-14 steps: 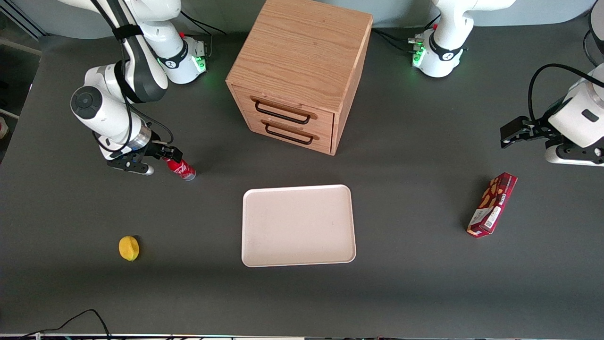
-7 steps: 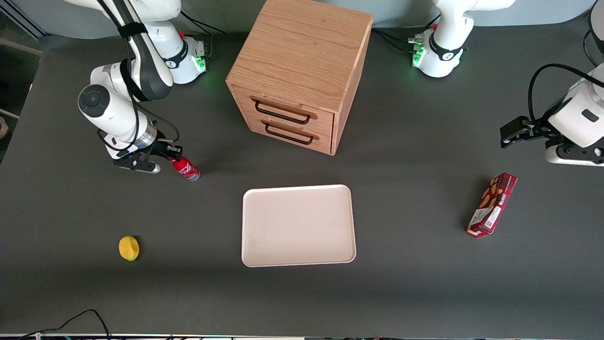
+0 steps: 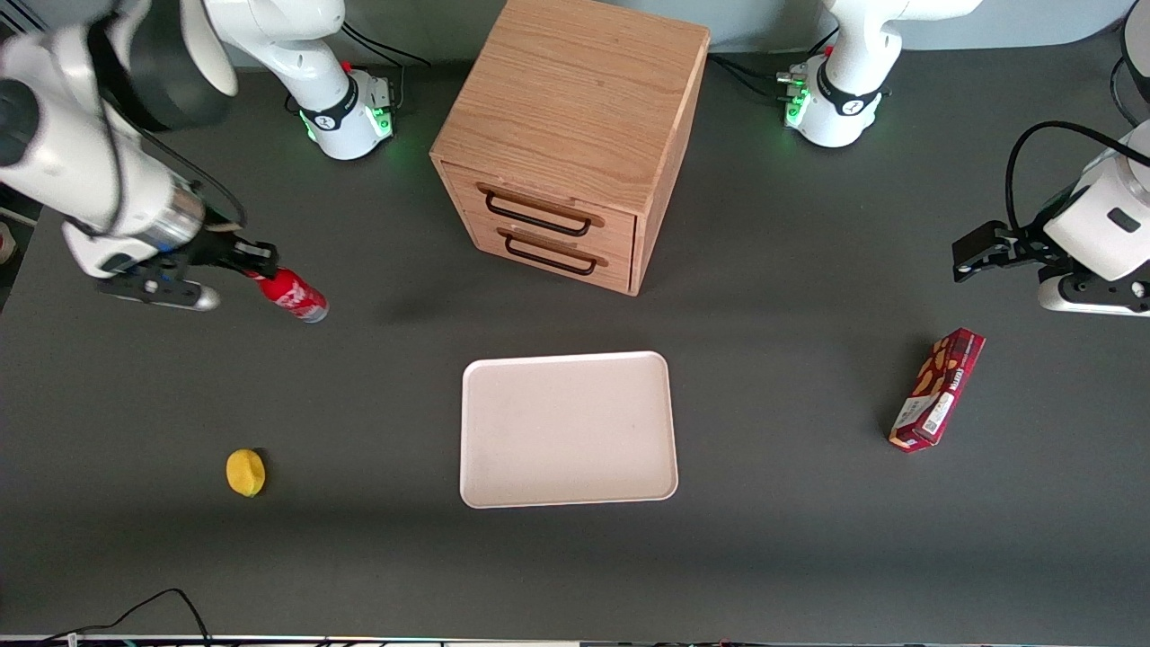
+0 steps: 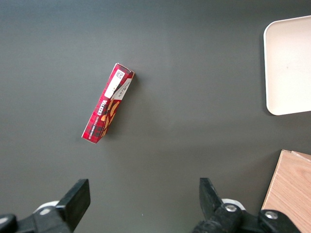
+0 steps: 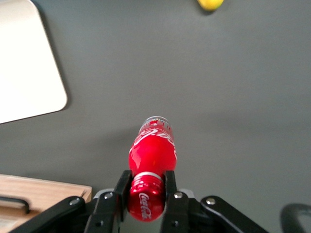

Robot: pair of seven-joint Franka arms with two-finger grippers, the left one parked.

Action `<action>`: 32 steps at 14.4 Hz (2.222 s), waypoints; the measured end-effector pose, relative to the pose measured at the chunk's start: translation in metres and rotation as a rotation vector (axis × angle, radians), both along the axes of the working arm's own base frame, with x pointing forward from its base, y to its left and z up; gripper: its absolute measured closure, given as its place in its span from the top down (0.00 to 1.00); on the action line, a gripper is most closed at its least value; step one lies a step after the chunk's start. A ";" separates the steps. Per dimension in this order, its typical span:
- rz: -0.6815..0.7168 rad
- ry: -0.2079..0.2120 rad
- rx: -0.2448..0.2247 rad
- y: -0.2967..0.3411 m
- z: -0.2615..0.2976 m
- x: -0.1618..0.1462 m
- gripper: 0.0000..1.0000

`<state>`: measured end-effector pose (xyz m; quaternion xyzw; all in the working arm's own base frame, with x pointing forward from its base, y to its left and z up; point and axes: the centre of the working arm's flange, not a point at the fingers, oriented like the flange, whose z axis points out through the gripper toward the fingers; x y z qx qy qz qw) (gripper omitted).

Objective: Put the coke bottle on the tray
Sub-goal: 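Carry the held bottle over to the corner of the white tray, then lower the bottle onto the tray and open the right gripper, then raise the open right gripper away from the bottle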

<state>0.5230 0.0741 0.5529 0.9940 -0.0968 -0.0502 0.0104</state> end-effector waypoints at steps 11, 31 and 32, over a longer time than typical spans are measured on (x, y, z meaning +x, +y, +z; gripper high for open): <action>-0.291 -0.008 0.101 0.150 -0.042 0.157 0.32; -0.498 -0.153 0.102 0.221 -0.206 0.211 0.88; -0.490 -0.140 0.081 0.217 -0.191 0.208 0.97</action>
